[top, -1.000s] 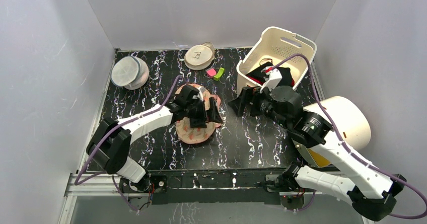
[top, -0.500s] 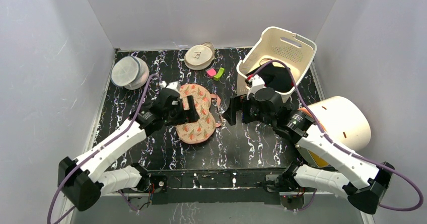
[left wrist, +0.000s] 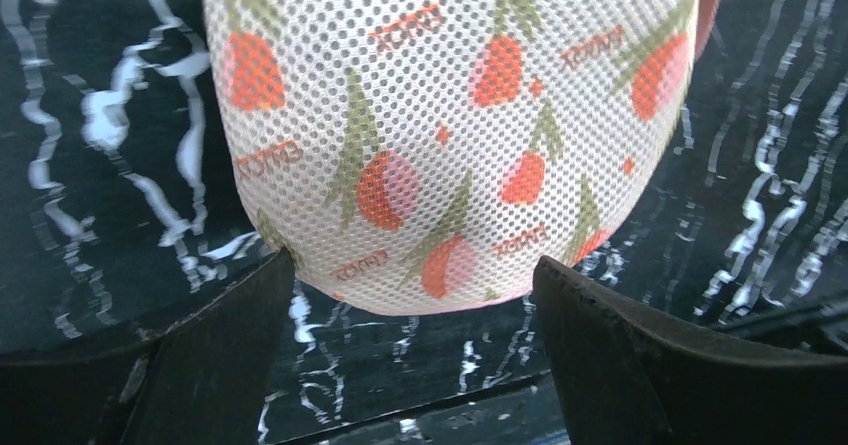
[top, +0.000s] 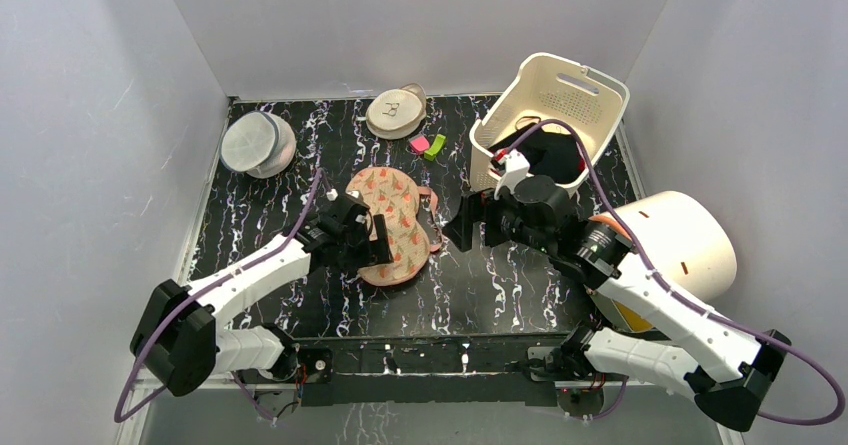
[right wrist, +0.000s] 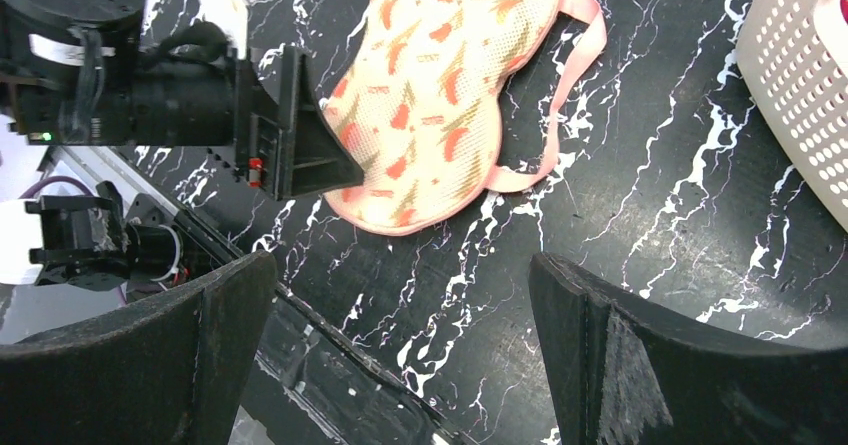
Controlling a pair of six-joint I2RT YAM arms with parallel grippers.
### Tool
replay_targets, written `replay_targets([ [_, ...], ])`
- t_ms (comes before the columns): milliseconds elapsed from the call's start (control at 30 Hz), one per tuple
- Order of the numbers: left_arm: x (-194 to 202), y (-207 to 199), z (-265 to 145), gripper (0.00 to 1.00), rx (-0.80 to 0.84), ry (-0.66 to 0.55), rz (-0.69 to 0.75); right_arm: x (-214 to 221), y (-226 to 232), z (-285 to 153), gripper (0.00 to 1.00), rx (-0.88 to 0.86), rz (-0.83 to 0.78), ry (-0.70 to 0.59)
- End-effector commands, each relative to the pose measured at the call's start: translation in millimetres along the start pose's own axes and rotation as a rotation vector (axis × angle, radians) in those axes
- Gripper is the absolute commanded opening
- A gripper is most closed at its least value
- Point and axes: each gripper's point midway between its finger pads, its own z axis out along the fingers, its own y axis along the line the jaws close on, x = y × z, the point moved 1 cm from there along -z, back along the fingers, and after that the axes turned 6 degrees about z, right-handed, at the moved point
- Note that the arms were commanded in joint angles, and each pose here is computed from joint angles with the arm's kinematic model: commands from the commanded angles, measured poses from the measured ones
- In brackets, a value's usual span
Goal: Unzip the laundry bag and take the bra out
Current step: Pick up the laundry bag at the center of the board.
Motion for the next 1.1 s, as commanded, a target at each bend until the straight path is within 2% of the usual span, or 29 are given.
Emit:
replay_targets([
  [0,0.7,-44.2,3.2,0.85,0.231,0.049,-0.040,-12.9,3.8,-11.2,0.98,-0.019,0.009,-0.068],
  [167,-9.2,-97.4,-4.4,0.83,0.451,0.048,-0.010,-12.0,1.6,-9.9,0.98,-0.008,0.011,-0.069],
  [300,-18.9,-126.7,-15.6,0.96,0.521,0.032,0.102,-13.9,1.9,-8.1,0.98,-0.001,0.007,-0.067],
  [467,-28.3,-114.9,-30.0,0.98,0.464,-0.049,0.271,-17.0,-0.9,-13.4,0.98,0.020,0.000,-0.074],
  [600,-40.8,-83.3,-44.4,0.98,0.353,-0.198,0.497,-22.5,-4.0,-23.0,0.98,0.036,0.000,-0.107],
  [667,-49.0,-68.2,-53.0,0.98,0.317,-0.325,0.637,-26.9,-5.0,-29.4,0.98,0.042,-0.001,-0.130],
  [733,-48.8,-65.0,-69.8,0.98,0.371,-0.478,0.836,-32.2,-5.8,-36.6,0.98,0.046,-0.001,-0.161],
  [833,-37.3,-67.6,-78.7,0.98,0.454,-0.616,1.121,-40.3,-6.1,-46.1,0.98,0.044,0.002,-0.214],
  [933,-25.1,-60.9,-65.8,0.94,0.451,-0.628,1.381,-44.5,-5.8,-53.3,0.98,0.038,0.006,-0.245],
  [1067,-20.2,-45.0,-37.3,0.82,0.374,-0.558,1.557,-42.7,-7.4,-59.7,0.98,0.042,0.012,-0.242],
])
